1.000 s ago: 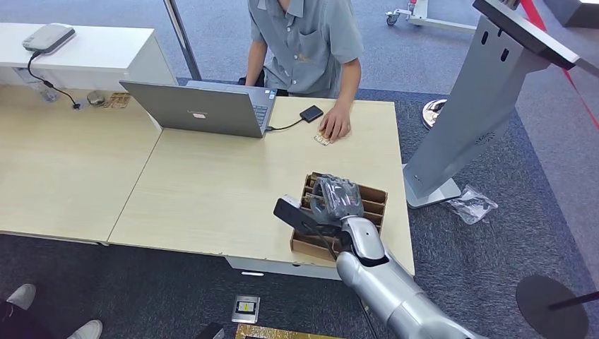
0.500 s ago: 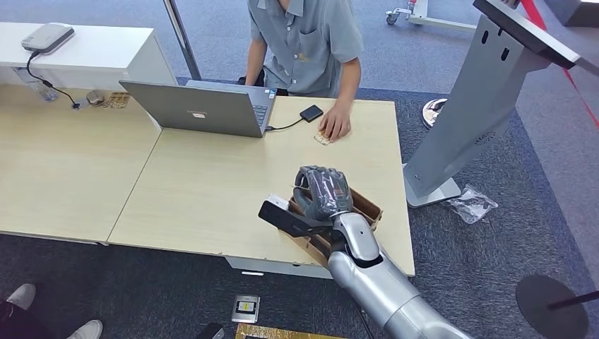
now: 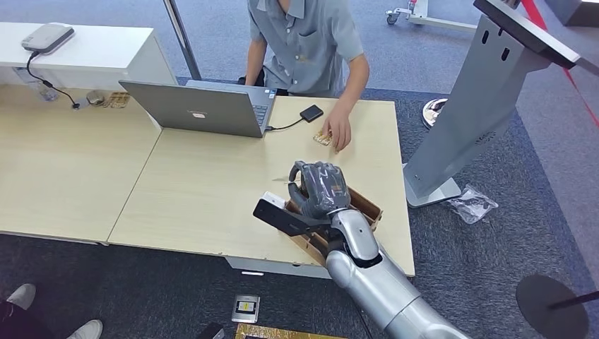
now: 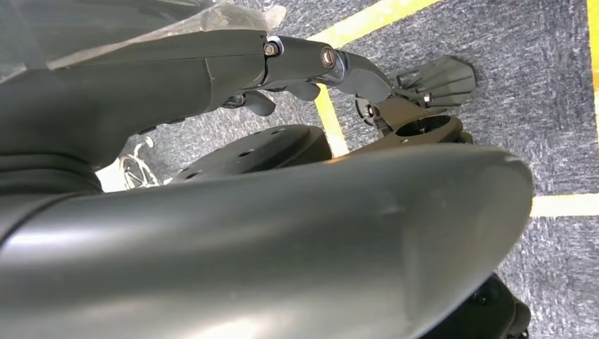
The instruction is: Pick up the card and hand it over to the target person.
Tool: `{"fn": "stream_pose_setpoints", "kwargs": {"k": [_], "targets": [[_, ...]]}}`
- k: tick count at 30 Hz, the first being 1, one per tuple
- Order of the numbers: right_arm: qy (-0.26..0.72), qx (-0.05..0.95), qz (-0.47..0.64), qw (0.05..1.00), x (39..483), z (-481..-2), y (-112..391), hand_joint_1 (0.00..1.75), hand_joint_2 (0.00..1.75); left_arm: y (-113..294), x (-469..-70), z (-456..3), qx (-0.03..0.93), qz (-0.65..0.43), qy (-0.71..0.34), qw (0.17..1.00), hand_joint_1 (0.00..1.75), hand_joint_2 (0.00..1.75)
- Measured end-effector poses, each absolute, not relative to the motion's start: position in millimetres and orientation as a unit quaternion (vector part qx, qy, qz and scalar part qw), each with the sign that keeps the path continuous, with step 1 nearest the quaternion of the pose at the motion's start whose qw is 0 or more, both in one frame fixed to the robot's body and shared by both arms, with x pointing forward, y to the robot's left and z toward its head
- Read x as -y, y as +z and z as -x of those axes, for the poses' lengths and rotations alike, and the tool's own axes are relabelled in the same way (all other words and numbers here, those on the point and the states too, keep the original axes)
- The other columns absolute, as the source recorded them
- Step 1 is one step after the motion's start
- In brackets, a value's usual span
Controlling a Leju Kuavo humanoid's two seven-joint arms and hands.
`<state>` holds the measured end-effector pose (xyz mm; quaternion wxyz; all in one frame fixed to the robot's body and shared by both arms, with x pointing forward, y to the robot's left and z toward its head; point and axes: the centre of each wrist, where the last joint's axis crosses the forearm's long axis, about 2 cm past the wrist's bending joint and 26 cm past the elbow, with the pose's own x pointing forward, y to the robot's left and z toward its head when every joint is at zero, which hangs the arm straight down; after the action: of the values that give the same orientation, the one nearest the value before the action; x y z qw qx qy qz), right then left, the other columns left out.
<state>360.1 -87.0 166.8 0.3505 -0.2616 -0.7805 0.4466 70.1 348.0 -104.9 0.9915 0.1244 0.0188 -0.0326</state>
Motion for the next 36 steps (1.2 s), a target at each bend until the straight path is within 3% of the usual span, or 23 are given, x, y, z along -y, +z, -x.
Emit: {"fn": "stream_pose_setpoints", "kwargs": {"k": [10,36], "targets": [[0.42,0.81,0.291,0.287,91,-360,192,1.75,1.75,-105,-349,-70,-0.011,-0.122,-0.039,0.992,0.0,0.0],[0.455,0.728,0.351,0.373,98,-377,189,1.75,1.75,-105,-350,-70,-0.008,-0.118,-0.055,0.991,0.0,0.0]]}}
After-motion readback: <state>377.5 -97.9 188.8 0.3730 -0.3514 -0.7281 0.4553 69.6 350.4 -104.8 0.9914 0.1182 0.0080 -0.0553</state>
